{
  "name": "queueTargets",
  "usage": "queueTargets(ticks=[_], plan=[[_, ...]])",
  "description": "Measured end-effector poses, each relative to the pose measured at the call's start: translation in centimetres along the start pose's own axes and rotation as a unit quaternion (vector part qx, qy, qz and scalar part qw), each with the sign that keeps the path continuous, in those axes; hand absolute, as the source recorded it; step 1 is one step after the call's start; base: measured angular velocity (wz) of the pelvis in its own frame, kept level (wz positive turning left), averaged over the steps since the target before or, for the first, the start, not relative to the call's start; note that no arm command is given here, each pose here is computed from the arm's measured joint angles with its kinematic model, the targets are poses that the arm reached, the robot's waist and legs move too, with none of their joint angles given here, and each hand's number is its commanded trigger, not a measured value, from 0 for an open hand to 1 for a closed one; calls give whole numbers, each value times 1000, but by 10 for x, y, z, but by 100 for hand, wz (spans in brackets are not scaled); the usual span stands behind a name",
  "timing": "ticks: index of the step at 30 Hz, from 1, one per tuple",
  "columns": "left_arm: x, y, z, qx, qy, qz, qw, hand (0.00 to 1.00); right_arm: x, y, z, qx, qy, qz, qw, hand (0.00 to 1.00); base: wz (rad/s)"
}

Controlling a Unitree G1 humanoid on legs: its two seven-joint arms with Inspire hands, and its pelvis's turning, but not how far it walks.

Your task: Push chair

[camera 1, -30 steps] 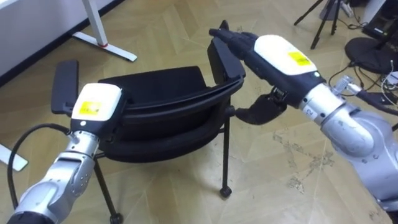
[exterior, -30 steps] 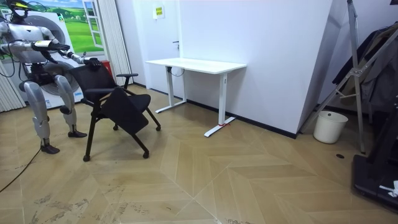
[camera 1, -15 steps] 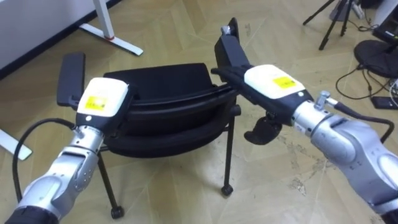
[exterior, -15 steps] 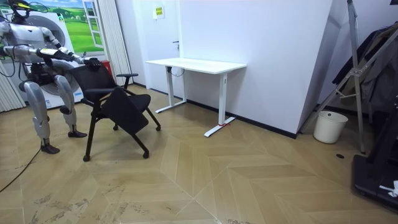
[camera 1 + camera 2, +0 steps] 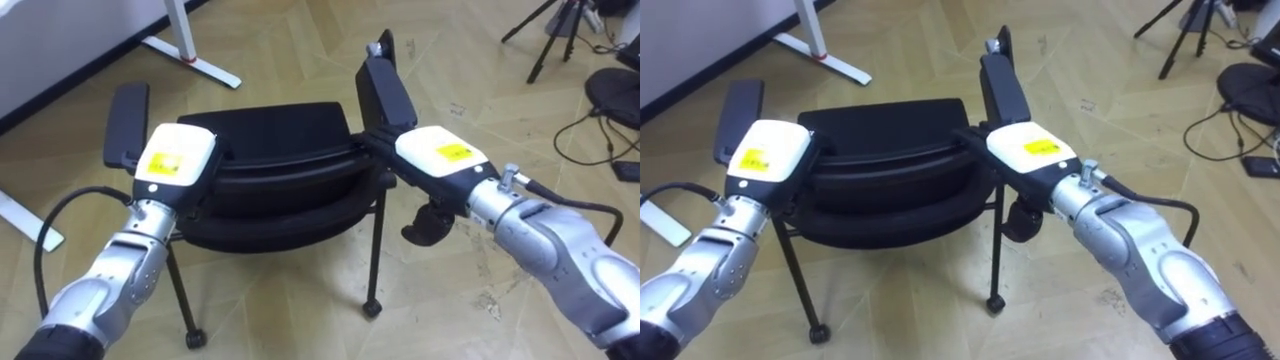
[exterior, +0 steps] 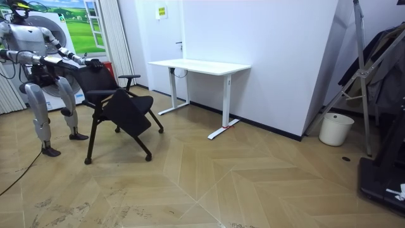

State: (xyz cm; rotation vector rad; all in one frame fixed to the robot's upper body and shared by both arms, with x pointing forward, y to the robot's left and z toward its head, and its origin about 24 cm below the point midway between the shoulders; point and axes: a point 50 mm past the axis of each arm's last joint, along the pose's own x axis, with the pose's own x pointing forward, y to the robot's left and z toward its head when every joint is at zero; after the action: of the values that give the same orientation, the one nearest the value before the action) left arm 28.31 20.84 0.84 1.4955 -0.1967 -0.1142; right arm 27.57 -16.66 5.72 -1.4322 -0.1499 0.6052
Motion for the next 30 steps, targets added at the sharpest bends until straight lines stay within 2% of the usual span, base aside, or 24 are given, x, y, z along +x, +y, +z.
queueTargets(ticks=[10,25,30], plan=[[2,0,6,1,-8,6,1000,100,28,7,8,-39,24,-3,999,0,6],[4,-4,24,-5,-39,8,999,100,30,11,5,-110,41,-18,993,0,9],[8,-1,30,-5,-52,15,999,100,36,13,3,-100,47,-23,994,0,2]])
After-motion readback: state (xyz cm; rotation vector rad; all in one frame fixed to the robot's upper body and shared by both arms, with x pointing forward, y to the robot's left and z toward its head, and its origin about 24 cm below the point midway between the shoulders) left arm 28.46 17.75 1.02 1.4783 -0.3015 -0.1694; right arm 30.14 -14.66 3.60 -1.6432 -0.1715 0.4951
